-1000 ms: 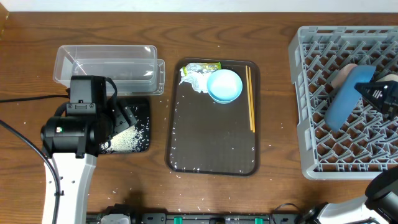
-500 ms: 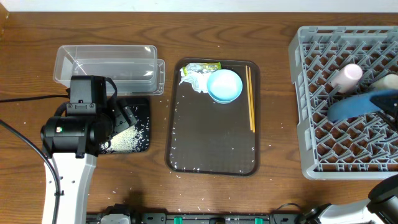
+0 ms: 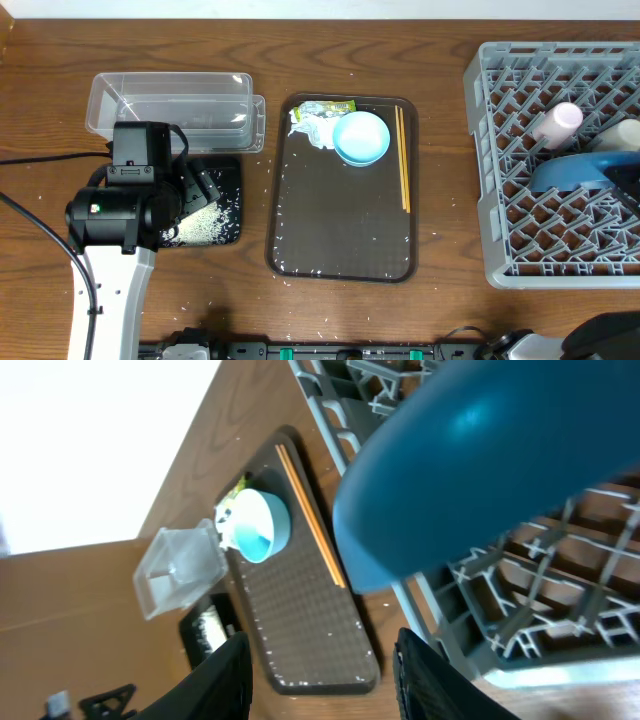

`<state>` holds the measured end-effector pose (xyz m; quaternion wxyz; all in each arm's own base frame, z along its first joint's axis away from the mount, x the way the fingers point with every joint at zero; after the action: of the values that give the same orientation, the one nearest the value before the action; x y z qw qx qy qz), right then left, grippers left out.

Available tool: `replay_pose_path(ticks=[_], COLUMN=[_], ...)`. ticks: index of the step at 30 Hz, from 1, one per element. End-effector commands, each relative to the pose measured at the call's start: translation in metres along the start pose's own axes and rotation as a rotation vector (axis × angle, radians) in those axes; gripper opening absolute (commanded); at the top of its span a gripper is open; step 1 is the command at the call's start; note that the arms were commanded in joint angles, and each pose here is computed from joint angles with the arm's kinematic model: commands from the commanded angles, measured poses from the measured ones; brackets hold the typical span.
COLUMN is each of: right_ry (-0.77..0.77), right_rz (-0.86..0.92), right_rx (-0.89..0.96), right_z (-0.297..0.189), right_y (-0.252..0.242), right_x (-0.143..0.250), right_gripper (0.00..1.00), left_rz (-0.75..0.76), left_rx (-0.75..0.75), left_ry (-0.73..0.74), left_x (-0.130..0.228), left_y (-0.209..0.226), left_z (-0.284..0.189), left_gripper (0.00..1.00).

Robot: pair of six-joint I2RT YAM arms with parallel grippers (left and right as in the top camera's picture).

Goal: Sort waste into correct bins and load items into the dishwasher rack
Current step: 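Lower the teal plate into the rack's front-right slots and release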

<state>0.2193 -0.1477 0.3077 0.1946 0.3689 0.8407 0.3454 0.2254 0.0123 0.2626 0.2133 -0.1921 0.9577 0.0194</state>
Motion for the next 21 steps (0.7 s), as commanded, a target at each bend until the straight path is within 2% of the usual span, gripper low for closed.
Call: replay_pose_path(ticks=[1, 4, 7, 10, 16, 21], right_ry=[-0.064, -0.125, -0.208, -0.272, -0.279, -0.242], right_rz=[-0.023, -0.075, -0.091, -0.153, -0.210, -0.185], right_rx=[0.037, 0.024, 0.009, -0.014, -0.023, 0.116], right_z=[-0.015, -0.023, -0.028, -0.029, -0.011, 0.015], right_y=[0.010, 0.020, 0.027, 0.036, 0.051, 0.041], right_x=[0.012, 0.015, 0.005, -0.010, -0.025, -0.037], right_gripper=[0.43, 0.38, 0.24, 0.18, 0.15, 0.07], left_rz=[-0.004, -0.004, -0.004, -0.004, -0.004, -0.004], left_rx=[-0.005, -0.005, -0.006, -0.005, -0.005, -0.005], left_ry=[-0.007, -0.007, -0.007, -0.007, -0.007, -0.007], left_x=[-0.002, -0.002, -0.002, -0.002, -0.002, -0.002], left_y=[0.001, 0.001, 0.002, 0.001, 0.001, 0.001], left_z=[-0.002, -0.002, -0.002, -0.002, -0.002, -0.002], left_gripper=[0.93, 0.93, 0.93, 0.93, 0.93, 0.93])
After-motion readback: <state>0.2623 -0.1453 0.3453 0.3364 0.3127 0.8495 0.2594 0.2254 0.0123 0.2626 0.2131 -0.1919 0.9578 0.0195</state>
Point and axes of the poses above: each gripper's point midway between its finger pads, its own z axis out along the fingers, its own y axis along the line the jaws close on, x = y × z, the point moved 6 cm from there along -z, back along the fingers, and after that the axes turned 8 degrees about z, right-handed, at the moved point
